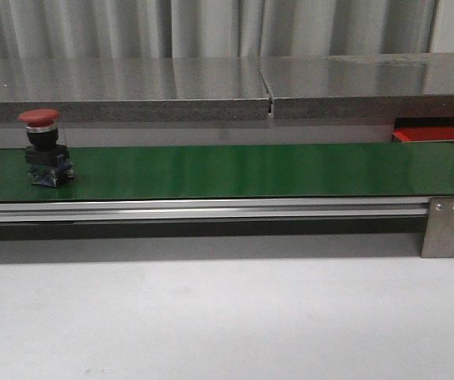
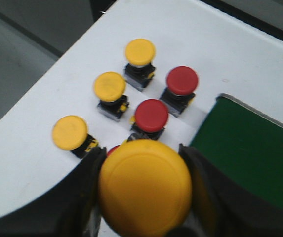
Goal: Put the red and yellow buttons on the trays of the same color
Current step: 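Grasp a yellow push-button on the table with the left gripper, then carry the yellow button onto the green belt and release it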
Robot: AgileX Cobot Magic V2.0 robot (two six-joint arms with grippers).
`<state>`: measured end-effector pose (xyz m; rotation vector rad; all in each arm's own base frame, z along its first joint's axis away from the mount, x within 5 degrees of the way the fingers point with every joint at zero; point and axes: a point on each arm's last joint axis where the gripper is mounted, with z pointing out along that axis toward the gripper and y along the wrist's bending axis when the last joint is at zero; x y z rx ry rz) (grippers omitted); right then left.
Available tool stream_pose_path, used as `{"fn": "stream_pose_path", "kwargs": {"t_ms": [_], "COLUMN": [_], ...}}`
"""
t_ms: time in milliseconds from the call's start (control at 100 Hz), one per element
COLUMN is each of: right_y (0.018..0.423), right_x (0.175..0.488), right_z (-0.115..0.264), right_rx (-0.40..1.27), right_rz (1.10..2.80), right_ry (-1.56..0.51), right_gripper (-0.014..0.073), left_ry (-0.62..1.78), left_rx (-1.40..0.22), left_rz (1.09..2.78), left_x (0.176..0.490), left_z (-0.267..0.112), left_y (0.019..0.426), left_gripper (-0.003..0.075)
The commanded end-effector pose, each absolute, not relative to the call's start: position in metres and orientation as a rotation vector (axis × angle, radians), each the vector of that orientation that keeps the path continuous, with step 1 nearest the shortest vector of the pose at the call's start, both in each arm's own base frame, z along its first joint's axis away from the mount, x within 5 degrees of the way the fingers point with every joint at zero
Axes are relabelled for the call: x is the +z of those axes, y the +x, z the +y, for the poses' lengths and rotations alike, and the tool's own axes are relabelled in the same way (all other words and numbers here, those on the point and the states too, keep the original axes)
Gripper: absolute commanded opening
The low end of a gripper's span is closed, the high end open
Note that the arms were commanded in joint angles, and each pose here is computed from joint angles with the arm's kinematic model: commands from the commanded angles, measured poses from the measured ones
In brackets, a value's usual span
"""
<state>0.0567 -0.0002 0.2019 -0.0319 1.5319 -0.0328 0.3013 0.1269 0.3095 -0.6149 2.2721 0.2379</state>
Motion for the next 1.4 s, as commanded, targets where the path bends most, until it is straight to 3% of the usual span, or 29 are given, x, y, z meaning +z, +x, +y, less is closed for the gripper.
{"fn": "stream_pose_path", "kwargs": {"t_ms": [0,230,520,1090,1290,1390], "right_y": [0.054,0.054,0.054,0.054,0.054,0.054], "right_x": [0.213,0.213,0.213,0.213,0.213,0.213], "right_z": [0.001,0.001,0.001,0.001,0.001,0.001], "right_rx": [-0.037,-0.037,-0.037,-0.037,-0.037,-0.037], "right_rz": [1.432,1.432,1.432,1.432,1.432,1.432], "right_ry": [-0.052,-0.052,-0.052,-0.052,-0.052,-0.052], "right_gripper": [-0.0068,-0.0068,-0.0068,-0.0068,-0.0068,-0.0068], "left_ry": [-0.48,-0.373,-0.403,-0.43,-0.445,-0.449], "left_rx": [0.231,0.208,0.152,0.128,0.127,0.124], "left_rz": [2.181,2.271,2.394,2.451,2.524,2.537], "left_x": [0.34,0.338,0.306,0.294,0.276,0.273], "left_z": [0.11,0.09,0.087,0.087,0.088,0.088], "left_y": [0.312,0.344,0.372,0.374,0.378,0.379], "left_gripper": [-0.0019,-0.0019,-0.0019,-0.0019,-0.0018,0.0024]}}
